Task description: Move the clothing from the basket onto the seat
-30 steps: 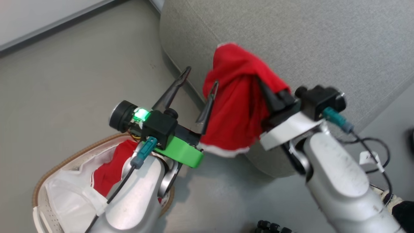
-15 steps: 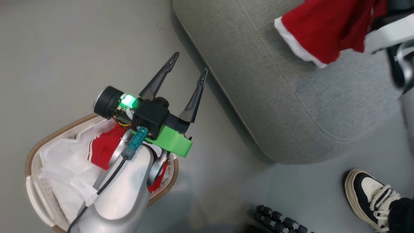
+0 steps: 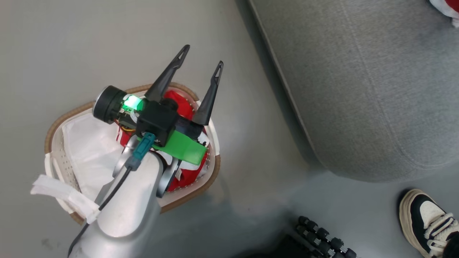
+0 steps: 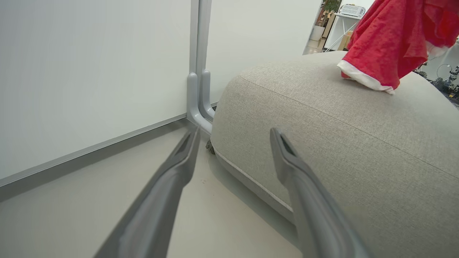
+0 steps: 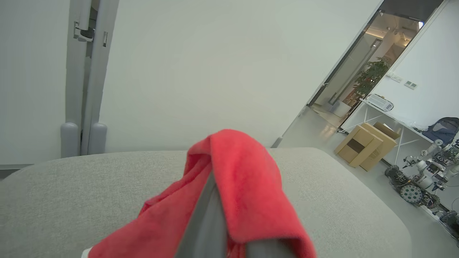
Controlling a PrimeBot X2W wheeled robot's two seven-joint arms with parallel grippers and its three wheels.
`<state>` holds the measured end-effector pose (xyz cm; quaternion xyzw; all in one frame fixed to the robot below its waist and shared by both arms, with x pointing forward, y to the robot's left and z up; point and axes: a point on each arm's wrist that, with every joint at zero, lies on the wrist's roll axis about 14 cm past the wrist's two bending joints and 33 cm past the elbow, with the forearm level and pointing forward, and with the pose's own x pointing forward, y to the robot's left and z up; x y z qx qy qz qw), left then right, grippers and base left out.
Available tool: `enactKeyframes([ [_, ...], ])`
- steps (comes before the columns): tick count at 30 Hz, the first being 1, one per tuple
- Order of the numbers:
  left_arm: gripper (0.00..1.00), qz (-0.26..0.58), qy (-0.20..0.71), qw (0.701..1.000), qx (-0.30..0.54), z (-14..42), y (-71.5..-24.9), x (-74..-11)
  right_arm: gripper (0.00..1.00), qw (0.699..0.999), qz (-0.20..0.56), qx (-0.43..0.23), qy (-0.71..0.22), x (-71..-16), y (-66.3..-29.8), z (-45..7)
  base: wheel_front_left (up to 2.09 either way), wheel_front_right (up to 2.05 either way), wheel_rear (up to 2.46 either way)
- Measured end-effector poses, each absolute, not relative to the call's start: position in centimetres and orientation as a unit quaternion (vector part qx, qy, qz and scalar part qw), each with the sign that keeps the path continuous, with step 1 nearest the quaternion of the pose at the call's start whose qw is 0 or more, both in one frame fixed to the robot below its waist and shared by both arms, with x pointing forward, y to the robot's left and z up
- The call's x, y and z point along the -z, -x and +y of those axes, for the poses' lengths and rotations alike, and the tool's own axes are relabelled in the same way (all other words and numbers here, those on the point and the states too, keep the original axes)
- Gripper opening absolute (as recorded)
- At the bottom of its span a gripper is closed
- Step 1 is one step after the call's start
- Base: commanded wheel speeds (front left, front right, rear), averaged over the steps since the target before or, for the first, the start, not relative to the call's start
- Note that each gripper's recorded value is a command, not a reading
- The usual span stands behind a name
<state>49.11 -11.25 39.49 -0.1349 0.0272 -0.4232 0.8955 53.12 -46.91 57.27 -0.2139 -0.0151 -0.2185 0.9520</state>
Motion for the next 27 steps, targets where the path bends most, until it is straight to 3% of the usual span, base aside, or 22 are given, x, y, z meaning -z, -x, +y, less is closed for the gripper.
enactKeyframes([
  [7,1.00,0.047,0.141,0.907,0.394,-9.5,-50.1,-37.4,0.00,0.957,0.060,0.242,0.150,-48.5,-51.5,-46.6,0.00,0.00,0.00],
  [8,1.00,0.048,0.141,0.907,0.393,-9.4,-50.1,-37.3,0.07,0.955,0.069,0.251,0.141,-47.6,-50.8,-46.8,0.00,0.00,0.00],
  [9,1.00,0.049,0.140,0.908,0.392,-9.4,-50.1,-37.1,0.67,0.954,0.077,0.255,0.134,-46.8,-50.3,-46.8,0.00,0.00,0.00],
  [10,1.00,0.050,0.139,0.908,0.392,-9.4,-50.2,-37.1,1.00,0.954,0.089,0.258,0.127,-45.7,-49.6,-46.6,0.00,0.00,0.00],
  [20,1.00,0.045,0.132,0.909,0.392,-9.4,-50.2,-38.0,1.00,0.953,0.132,0.262,0.081,-41.5,-44.3,-44.0,0.00,0.00,0.00],
  [27,1.00,0.035,0.132,0.916,0.376,-8.6,-50.2,-39.9,1.00,0.966,0.134,0.204,0.085,-41.3,-43.5,-40.1,0.00,0.00,0.00],
])
